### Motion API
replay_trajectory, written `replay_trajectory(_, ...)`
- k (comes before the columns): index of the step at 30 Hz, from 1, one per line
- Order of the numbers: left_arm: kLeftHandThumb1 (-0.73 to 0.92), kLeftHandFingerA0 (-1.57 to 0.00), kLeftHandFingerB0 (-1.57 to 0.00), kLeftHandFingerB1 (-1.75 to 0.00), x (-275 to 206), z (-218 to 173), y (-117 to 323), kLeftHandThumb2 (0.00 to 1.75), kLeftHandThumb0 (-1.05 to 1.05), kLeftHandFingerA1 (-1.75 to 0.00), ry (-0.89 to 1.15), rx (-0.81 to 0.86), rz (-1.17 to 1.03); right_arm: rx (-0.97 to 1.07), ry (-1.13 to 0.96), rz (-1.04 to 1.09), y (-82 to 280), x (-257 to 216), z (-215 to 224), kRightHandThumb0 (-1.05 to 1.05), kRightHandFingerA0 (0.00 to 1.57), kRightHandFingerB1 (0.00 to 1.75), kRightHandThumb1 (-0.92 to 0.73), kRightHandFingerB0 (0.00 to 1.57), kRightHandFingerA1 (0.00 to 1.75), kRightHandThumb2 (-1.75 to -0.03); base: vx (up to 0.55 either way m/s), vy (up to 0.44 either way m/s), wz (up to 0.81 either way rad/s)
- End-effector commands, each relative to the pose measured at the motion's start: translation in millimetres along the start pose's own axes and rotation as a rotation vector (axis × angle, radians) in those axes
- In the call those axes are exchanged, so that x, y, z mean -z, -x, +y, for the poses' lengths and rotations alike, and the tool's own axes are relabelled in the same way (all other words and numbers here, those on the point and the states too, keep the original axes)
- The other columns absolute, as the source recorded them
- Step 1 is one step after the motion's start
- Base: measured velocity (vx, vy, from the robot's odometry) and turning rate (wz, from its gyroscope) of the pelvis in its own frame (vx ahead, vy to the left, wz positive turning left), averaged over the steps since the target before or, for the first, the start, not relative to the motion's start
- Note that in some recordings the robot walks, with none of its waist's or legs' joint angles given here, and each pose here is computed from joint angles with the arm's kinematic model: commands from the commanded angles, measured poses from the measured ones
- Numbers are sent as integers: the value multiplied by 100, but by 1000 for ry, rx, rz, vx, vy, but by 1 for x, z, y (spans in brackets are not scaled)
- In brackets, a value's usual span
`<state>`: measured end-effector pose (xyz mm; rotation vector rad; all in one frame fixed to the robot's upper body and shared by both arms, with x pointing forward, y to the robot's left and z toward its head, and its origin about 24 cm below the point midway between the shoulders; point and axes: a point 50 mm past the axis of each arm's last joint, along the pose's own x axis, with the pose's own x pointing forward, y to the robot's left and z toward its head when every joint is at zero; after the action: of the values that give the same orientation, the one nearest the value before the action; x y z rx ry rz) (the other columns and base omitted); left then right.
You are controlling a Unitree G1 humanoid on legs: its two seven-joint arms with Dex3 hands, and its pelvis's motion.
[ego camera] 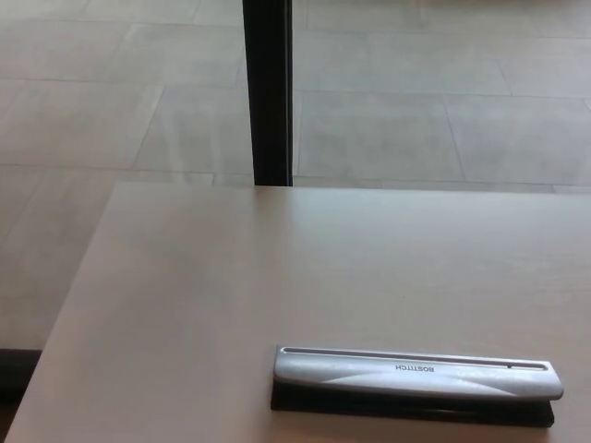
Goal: A hole pucnch is kept on the middle on the desk infront of the robot and the robot uses both its hands as fists to press on it and use it
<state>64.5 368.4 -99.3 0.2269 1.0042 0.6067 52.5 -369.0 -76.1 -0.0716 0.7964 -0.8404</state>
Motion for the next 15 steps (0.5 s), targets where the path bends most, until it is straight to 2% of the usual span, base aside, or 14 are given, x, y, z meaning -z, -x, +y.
replay_trajectory(1, 71, -95, -54, -59, -44, 52, -4, 61, -39, -62, 546, -256, -97, 290, -686, -22, -13, -46, -55, -51, 63, 56, -65, 17, 84, -70, 0, 0, 0)
replay_trajectory(2, 74, -98, -49, -58, -55, 56, -3, 62, -38, -68, 594, -260, -135, 300, -697, -42, -13, -56, -59, -54, 78, 55, -69, 14, 97, -68, 0, 0, 0)
replay_trajectory(3, 72, -108, -58, -61, -74, 61, -1, 64, -39, -80, 606, -256, -192, 268, -759, -109, -12, -72, -64, -53, 53, 47, -69, 2, 85, -72, 0, 0, 0)
replay_trajectory(4, 68, -111, -53, -55, -95, 64, 1, 64, -37, -84, 653, -243, -248, 255, -739, -164, -10, -89, -67, -54, 52, 47, -58, 1, 75, -101, 0, 0, 0)
replay_trajectory(5, 68, -111, -53, -55, -97, 64, 1, 64, -37, -84, 659, -241, -254, 255, -739, -168, -10, -91, -68, -54, 52, 47, -58, 1, 75, -101, 0, 0, 0)
replay_trajectory(6, 71, -97, -63, -55, -124, 67, 6, 60, -38, -63, 675, -207, -365, 276, -792, -234, -11, -114, -71, -45, 65, 55, -68, 16, 79, -82, 0, 0, 0)
replay_trajectory(7, 65, -99, -70, -54, -143, 70, 11, 61, -43, -57, 676, -194, -432, 283, -827, -278, -10, -131, -72, -42, 62, 61, -66, 22, 74, -91, 0, 0, 0)
replay_trajectory(8, 67, -91, -66, -58, -171, 72, 21, 65, -37, -64, 664, -182, -548, 282, -890, -347, -4, -155, -72, -33, 76, 65, -52, 32, 84, -112, 0, 0, 0)
replay_trajectory(10, 68, -98, -59, -50, -213, 73, 44, 60, -39, -59, 684, -104, -681, 278, -951, -454, 3, -190, -72, -28, 92, 68, -52, 44, 91, -116, 0, 0, 0)
replay_trajectory(11, 61, -98, -68, -59, -244, 68, 64, 70, -32, -67, 646, -83, -846, 250, -980, -540, 9, -216, -69, -31, 104, 72, -50, 58, 96, -118, 0, 0, 0)
replay_trajectory(12, 61, -98, -68, -59, -247, 68, 66, 70, -32, -67, 642, -80, -862, 248, -984, -548, 10, -219, -69, -31, 104, 72, -50, 58, 96, -118, 0, 0, 0)
replay_trajectory(13, 51, -108, -89, -61, -266, 61, 82, 85, -26, -78, 649, -55, -929, 233, -1000, -598, 20, -239, -65, -34, 113, 75, -42, 74, 100, -117, 0, 0, 0)
replay_trajectory(14, 51, -108, -89, -61, -274, 59, 89, 85, -26, -78, 652, -43, -958, 228, -1008, -618, 25, -247, -63, -34, 113, 75, -42, 74, 100, -117, 0, 0, 0)
replay_trajectory(15, 57, -101, -85, -69, -283, 54, 98, 86, -22, -102, 692, -12, -992, 210, -1013, -636, 29, -255, -60, -37, 116, 77, -44, 79, 107, -114, 0, 0, 0)
